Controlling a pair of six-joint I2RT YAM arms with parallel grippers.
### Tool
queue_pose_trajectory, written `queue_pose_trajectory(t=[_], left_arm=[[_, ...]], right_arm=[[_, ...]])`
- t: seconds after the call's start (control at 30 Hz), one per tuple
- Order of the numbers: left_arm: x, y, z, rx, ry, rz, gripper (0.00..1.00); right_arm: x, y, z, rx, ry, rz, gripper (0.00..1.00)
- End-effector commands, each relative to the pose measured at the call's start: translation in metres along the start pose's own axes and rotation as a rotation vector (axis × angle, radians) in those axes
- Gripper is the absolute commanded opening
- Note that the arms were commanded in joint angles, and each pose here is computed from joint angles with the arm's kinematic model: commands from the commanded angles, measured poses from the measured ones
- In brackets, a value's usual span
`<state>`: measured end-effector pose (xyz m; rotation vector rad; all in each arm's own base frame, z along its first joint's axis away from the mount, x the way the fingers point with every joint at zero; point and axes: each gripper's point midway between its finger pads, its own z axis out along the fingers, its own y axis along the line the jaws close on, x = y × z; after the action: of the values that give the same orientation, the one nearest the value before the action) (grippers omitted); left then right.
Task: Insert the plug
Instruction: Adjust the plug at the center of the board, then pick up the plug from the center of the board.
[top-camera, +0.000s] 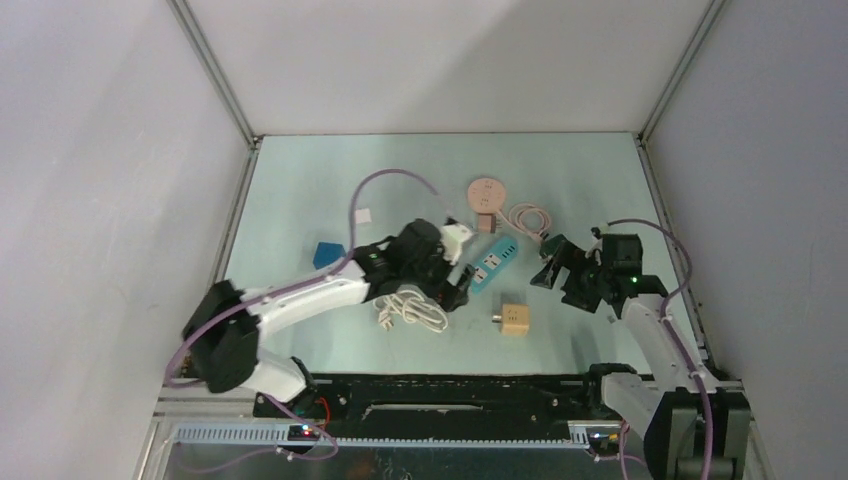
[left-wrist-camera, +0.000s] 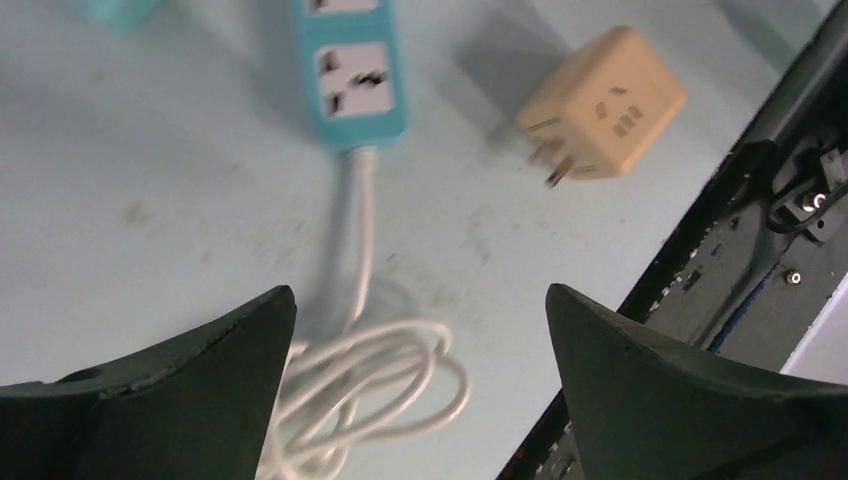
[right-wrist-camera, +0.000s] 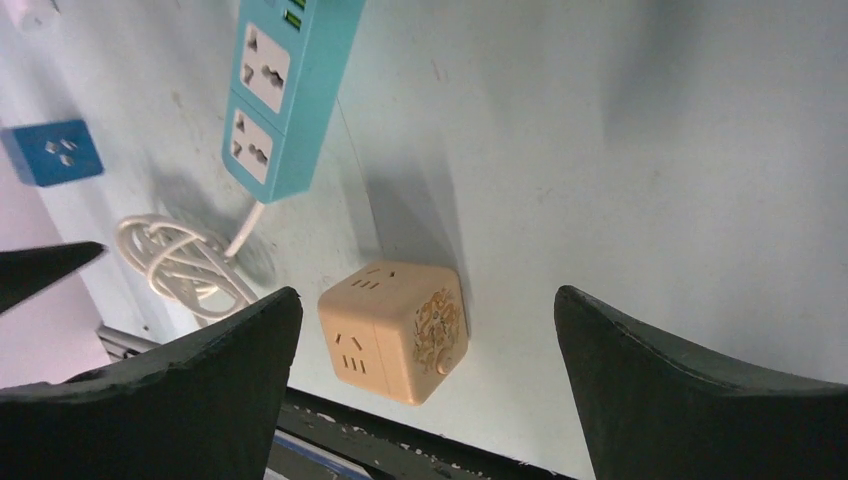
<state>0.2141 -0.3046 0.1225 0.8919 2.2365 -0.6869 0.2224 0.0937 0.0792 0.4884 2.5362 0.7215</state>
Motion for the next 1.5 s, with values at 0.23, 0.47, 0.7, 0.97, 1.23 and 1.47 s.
queue_pose_trajectory(t=[0.23,0.47,0.7,0.97,1.23,1.47], left_arm=[[-0.020,-0.090,0.069,0.153,0.205,0.557,0.98],[-0.009,-0.109,0.112,0.165,0.266,0.692,0.97],[0.013,-0.115,0.140,0.204,0.311,0.692,0.81],[-0.017,-0.128,0.109,0.224,0.139,0.626,0.36],[-0.073,-0.094,0.040,0.201,-0.152,0.356,0.32],[-0.082,-0.043,-0.044,0.102,-0.371,0.191,0.33]], right_arm=[[-0.023,0.000,-0.018,-0.158,-0.056,0.135,1.00],[-0.038,-0.020,-0.022,-0.172,-0.089,0.263,1.00],[-0.040,-0.026,-0.020,-0.190,-0.075,0.285,1.00],[-0.038,-0.023,-0.020,-0.213,-0.065,0.276,1.00],[-0.037,0.009,-0.033,-0.300,-0.079,0.146,1.00],[-0.027,0.083,-0.050,-0.384,-0.038,-0.131,1.00]])
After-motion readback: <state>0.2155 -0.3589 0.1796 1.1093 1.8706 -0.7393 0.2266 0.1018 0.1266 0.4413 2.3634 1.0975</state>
